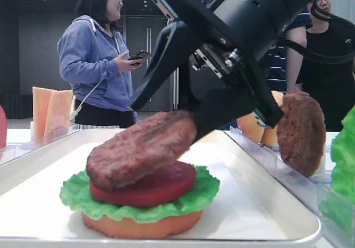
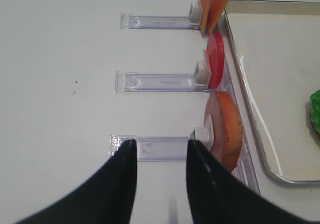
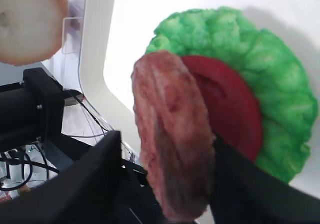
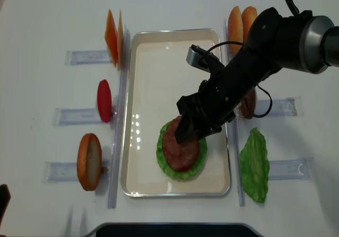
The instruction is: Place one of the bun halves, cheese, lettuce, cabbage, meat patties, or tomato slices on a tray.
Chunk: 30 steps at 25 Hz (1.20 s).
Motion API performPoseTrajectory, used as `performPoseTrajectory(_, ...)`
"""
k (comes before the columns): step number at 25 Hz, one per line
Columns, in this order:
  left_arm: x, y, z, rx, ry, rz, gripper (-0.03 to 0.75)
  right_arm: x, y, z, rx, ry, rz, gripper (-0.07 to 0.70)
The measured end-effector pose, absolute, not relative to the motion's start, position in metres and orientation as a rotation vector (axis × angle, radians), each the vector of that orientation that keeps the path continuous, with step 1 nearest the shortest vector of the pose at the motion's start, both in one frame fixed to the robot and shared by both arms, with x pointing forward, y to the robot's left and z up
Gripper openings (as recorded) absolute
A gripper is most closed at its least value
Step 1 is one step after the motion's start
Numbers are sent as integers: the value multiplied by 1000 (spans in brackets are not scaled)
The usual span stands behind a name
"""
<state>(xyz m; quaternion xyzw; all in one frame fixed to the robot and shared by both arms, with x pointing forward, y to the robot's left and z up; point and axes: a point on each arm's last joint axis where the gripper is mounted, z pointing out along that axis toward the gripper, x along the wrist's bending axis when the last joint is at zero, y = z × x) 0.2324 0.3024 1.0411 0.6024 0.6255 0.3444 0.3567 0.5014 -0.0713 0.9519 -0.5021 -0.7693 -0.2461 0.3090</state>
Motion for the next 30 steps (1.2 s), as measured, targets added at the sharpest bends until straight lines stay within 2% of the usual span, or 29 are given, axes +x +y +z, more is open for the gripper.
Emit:
performPoseTrajectory(3, 232, 302, 1041, 1555, 1615, 889, 265, 502, -73, 953, -1325, -2075, -654, 456)
performPoseTrajectory(7, 232, 302, 1041, 1555, 1615, 889, 265, 502, -79, 965, -1323, -2180, -689, 505)
performPoseTrajectory(21, 232, 302, 1041, 1555, 1615, 889, 265, 494, -100, 1005, -1372, -2395, -719, 514)
performPoseTrajectory(30, 232, 302, 1041, 1555, 1615, 889, 265, 502, -150, 1032, -1608, -2443, -688, 514)
